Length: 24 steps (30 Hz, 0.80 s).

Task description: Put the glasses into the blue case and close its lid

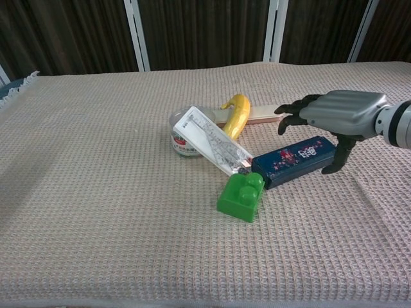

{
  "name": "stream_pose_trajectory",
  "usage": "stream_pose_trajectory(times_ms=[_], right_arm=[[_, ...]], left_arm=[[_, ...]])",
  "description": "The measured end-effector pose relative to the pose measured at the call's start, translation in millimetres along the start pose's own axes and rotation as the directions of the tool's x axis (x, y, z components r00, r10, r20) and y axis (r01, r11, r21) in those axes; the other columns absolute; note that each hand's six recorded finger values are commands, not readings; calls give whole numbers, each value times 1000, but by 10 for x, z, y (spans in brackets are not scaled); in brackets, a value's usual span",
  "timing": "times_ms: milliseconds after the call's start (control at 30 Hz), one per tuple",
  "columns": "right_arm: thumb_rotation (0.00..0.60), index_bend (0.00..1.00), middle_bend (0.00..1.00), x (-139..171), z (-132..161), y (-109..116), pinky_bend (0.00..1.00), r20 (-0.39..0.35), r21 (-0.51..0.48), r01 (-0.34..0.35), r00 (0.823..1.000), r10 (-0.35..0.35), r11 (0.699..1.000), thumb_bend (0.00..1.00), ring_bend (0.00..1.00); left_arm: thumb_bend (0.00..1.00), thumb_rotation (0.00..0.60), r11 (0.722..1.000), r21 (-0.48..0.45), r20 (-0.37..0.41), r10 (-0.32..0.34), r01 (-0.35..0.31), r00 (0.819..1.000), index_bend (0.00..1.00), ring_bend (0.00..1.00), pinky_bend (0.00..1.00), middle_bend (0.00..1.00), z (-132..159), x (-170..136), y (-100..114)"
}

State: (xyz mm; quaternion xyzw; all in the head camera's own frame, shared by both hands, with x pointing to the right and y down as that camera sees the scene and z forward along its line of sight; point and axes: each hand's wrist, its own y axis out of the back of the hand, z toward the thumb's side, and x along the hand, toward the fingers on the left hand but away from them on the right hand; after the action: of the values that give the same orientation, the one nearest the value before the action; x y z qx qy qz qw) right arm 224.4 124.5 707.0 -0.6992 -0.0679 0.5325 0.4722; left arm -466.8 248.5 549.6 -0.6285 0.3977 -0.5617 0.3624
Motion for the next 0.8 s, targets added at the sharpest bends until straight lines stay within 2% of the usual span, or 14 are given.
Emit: stream_pose_trajectory(times_ms=[200, 467, 800], right_arm=[[600, 390, 33, -121, 99, -60, 0, 1, 27, -33, 999, 33, 999, 273, 0], [600, 465, 33, -210, 124, -82, 0, 18, 24, -44, 999, 44, 999, 362, 0], [600, 542, 30, -230, 108, -71, 0, 42, 31, -19, 999, 17, 999, 416, 0]], left_arm=[[424, 600, 1000, -3, 0, 0, 0, 1000, 0, 0, 11, 0, -8, 0, 6], [424, 600, 1000, -7, -2, 4, -4, 1000, 0, 0, 10, 0, -22, -4, 20], [422, 600, 1000, -6, -6, 6, -6, 1000, 0, 0, 11, 0, -18, -8, 16]])
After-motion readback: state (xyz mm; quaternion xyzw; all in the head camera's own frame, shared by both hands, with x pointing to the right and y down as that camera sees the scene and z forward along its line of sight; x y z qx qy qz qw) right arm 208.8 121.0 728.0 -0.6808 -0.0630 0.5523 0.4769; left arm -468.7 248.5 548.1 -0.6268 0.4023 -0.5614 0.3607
